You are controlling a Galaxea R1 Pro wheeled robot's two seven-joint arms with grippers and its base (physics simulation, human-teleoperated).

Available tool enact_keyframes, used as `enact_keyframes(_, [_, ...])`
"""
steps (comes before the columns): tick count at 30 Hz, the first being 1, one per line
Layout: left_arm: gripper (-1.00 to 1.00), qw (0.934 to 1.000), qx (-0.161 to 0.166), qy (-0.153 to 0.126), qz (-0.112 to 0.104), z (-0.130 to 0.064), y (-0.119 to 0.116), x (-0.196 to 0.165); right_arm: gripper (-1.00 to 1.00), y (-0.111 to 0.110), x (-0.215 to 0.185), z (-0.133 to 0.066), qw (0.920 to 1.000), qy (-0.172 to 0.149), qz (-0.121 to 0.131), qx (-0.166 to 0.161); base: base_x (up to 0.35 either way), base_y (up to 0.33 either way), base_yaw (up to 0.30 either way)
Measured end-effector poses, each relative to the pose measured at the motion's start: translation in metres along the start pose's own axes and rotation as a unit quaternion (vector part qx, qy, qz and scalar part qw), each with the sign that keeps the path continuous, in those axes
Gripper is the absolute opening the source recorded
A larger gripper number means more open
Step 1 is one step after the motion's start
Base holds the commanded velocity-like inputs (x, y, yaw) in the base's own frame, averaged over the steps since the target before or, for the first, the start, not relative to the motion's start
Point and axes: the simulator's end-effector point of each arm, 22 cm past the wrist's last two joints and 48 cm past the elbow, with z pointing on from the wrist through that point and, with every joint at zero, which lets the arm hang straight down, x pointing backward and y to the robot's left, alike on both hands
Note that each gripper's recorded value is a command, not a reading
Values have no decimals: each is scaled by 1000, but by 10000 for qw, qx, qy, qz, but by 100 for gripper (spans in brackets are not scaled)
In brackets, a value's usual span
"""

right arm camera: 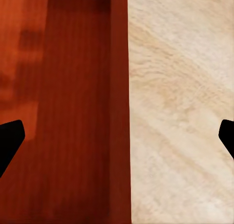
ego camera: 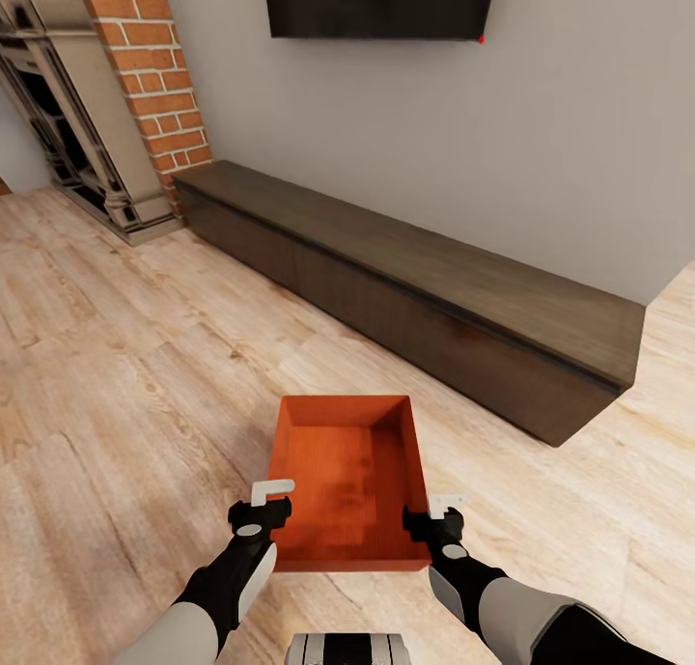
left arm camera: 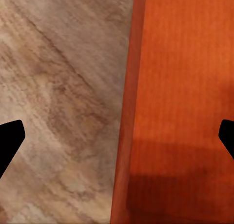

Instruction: Move the two storage containers from the living room to the garage. In the garage, place one container on the floor and stack the other container on top of it (either order is fine).

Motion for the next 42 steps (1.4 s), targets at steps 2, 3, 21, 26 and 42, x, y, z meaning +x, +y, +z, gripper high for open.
enact_keyframes(2, [100, 10000, 0, 0, 0, 3, 0, 4, 100, 0, 3, 3, 10000, -23, 4, 0, 0, 0, 0])
enact_keyframes(3, [100, 10000, 0, 0, 0, 5, -1, 5, 100, 1, 4, 4, 10000, -34, 7, 0, 0, 0, 0])
enact_keyframes(21, [100, 10000, -7, -9, -2, 16, -2, 19, 100, 3, 18, 15, 10000, -55, 12, -4, 0, 0, 0])
enact_keyframes(26, [100, 10000, -8, -9, -2, 17, -2, 19, 100, 2, 18, 15, 10000, -55, 12, -3, 0, 0, 0])
enact_keyframes(42, [100, 10000, -10, -2, 1, 17, -2, 20, 100, 3, 18, 15, 10000, -56, 10, -13, 0, 0, 0])
